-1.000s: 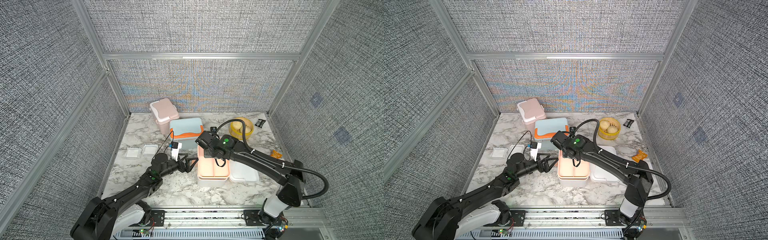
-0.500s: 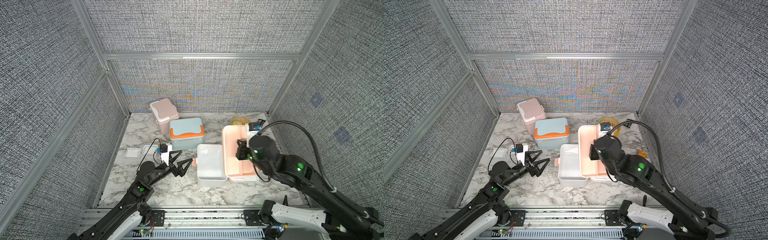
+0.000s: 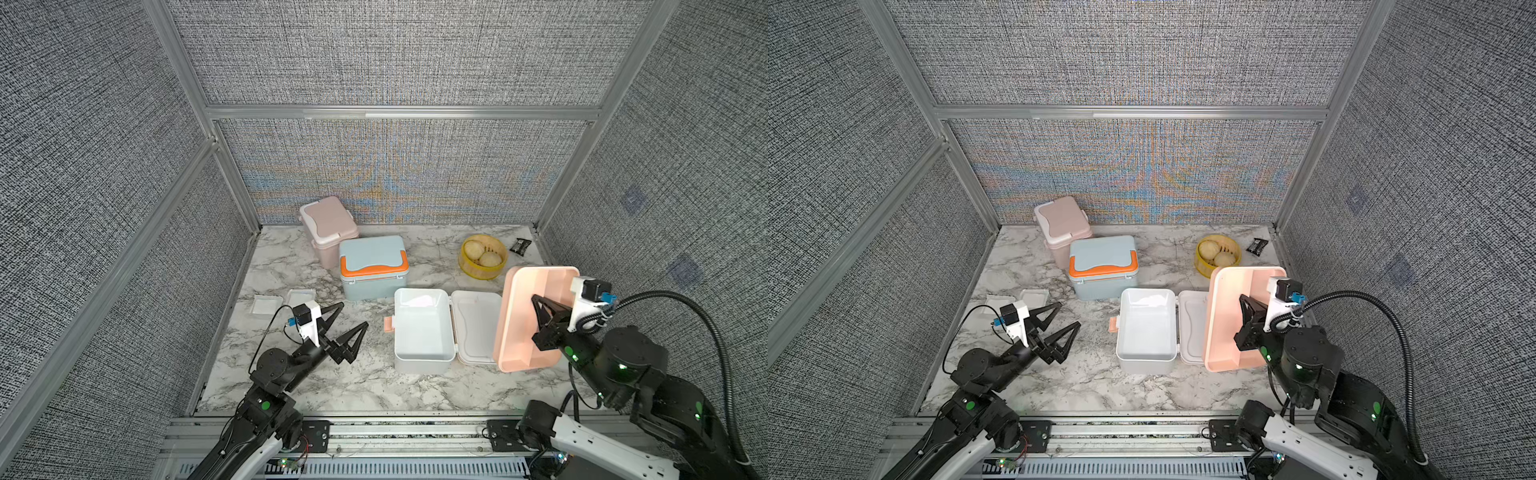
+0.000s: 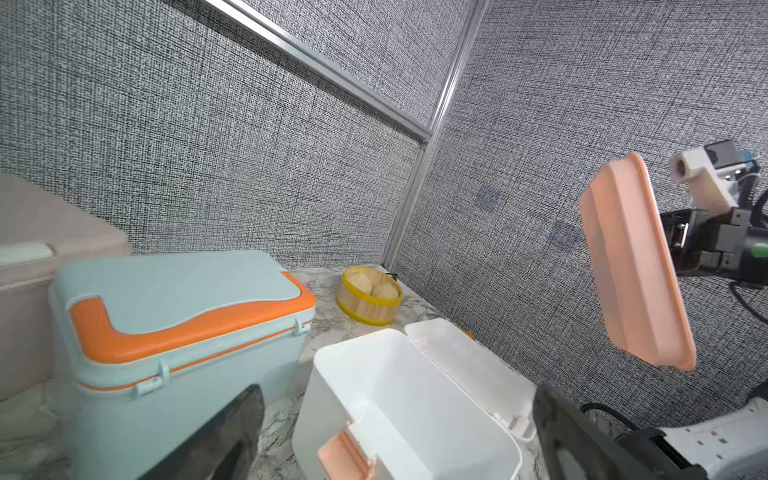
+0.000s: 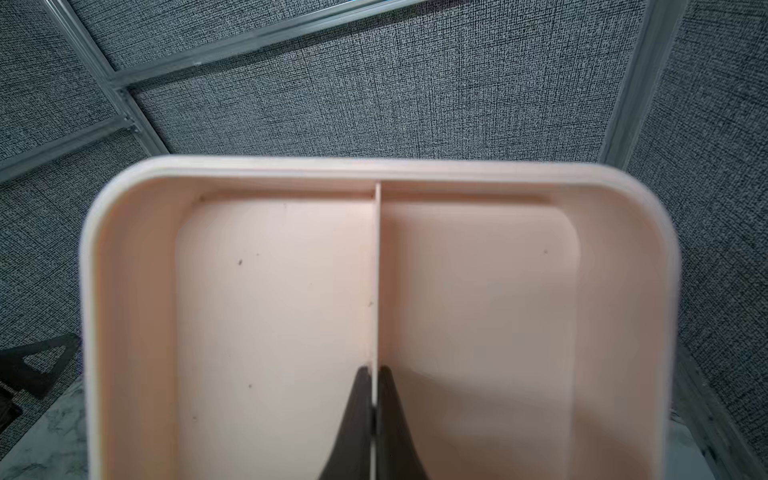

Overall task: Open first aid kits and take out gauze
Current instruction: Place the compartment layer in the first aid kit.

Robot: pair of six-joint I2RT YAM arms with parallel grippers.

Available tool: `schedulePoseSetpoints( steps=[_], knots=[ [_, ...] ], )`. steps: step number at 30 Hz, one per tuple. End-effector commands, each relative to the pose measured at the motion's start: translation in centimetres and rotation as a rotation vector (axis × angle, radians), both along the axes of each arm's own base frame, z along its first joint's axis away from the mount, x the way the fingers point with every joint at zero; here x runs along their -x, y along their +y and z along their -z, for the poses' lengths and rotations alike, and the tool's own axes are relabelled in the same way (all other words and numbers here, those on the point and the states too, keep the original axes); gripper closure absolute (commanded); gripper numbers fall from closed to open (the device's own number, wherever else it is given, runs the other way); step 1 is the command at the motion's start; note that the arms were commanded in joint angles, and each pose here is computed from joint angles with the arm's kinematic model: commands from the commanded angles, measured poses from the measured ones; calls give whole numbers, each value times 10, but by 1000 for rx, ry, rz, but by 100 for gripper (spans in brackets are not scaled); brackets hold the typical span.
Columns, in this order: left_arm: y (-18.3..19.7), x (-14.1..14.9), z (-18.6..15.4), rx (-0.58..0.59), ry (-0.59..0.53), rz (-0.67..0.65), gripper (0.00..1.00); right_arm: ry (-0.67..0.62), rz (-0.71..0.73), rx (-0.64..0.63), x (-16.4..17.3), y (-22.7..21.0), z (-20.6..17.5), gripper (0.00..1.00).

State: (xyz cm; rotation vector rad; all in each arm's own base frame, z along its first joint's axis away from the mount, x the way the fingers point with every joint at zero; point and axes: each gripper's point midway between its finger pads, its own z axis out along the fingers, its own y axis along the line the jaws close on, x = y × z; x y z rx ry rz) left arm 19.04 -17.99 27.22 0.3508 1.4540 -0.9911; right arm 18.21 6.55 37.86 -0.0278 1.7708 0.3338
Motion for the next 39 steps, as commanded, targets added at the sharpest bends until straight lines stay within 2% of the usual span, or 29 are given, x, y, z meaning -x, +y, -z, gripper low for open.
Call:
schedulePoseSetpoints(
  steps=[1,6,10,15,19,22,28,39],
  knots=[
    [0,-6,4,-14,10,-20,0,-19,-8,0,-9,13,-12,100],
    [-13,-22,26,-41,101,-6,0,48,-74,47,-27,54,-10,100],
    [-26,-40,54,-39,246,-4,0,139,-130,87,-45,93,4,100],
    [-44,-59,86,-57,409,16,0,316,-176,134,-64,140,45,100],
    [-53,-63,94,-32,451,48,0,487,-185,160,-75,171,94,100],
    [-53,-64,96,-19,462,46,0,605,-140,171,-83,184,126,100],
    [-38,-61,89,-25,417,-13,0,793,-2,205,-91,193,167,100],
    [-16,-51,67,-11,322,-84,0,928,119,309,-97,196,211,100]
  ],
)
